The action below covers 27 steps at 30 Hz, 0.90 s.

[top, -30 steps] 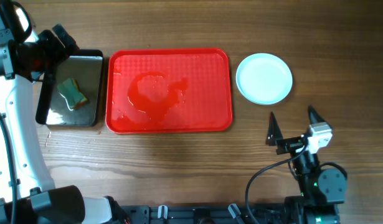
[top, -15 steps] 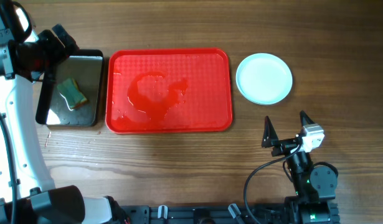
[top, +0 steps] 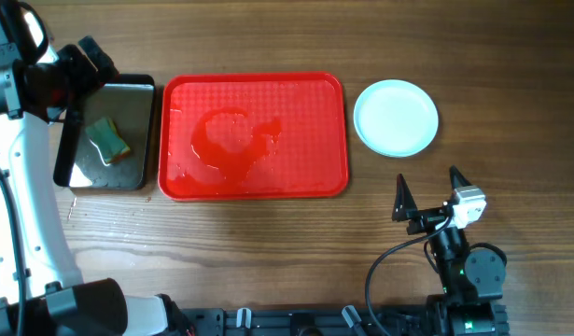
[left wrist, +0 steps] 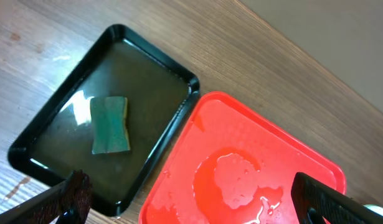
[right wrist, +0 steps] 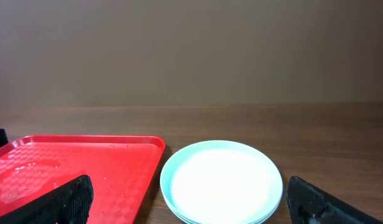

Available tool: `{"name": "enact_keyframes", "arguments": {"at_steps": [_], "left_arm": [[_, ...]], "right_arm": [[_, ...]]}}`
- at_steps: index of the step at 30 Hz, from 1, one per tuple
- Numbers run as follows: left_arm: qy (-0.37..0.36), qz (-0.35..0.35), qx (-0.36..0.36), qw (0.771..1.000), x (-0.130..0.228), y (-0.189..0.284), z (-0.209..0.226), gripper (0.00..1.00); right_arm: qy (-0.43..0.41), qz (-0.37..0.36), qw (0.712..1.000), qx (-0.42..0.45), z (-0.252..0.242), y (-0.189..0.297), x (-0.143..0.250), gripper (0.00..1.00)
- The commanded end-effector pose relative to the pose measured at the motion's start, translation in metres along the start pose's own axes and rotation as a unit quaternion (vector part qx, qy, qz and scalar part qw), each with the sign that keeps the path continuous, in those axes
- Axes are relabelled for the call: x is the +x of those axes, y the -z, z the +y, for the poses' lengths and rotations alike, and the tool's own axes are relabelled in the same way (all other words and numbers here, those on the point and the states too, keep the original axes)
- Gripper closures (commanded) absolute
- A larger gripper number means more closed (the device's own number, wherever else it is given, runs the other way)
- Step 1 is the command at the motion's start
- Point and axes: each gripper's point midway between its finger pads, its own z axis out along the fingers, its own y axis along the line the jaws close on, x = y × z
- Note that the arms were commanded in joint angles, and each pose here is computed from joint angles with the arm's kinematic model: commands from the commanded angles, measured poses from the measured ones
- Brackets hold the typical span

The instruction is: Clean dirty plates on tray and stack at the side

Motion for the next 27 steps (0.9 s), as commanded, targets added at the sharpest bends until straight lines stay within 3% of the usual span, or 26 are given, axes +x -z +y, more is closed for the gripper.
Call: {"name": "enact_keyframes", "arguments": {"at_steps": [1, 4, 9, 15, 19, 27], "left_arm": [[-0.049, -0.025, 0.020, 0.998, 0.018, 0.030, -0.032, 0.00], [-0.070, -0.044, 0.035, 0.996, 0.042, 0.050, -0.038, 0.00], [-0.073, -0.141, 0.082, 0.984, 0.070, 0.037, -0.025, 0.00], [-0.081, -0.268, 0.161, 0.946, 0.148, 0.012, 0.007, 0.00], [-0.083, -0.330, 0.186, 0.922, 0.174, 0.004, 0.020, 0.00], [-0.073, -0.365, 0.169, 0.913, 0.191, -0.013, 0.042, 0.00]], "right_arm": [[-0.008, -0.005, 1.000, -0.006, 0.002, 0.001, -0.002, 0.00], [-0.008, -0.005, 1.000, -0.006, 0.002, 0.001, -0.002, 0.00], [-0.008, -0.005, 1.000, -0.006, 0.002, 0.001, -0.002, 0.00], [-0.008, -0.005, 1.000, -0.006, 0.002, 0.001, -0.002, 0.00], [-0.008, -0.005, 1.000, -0.006, 0.002, 0.001, -0.002, 0.00], [-0.008, -0.005, 1.000, -0.006, 0.002, 0.001, -0.002, 0.00]]}}
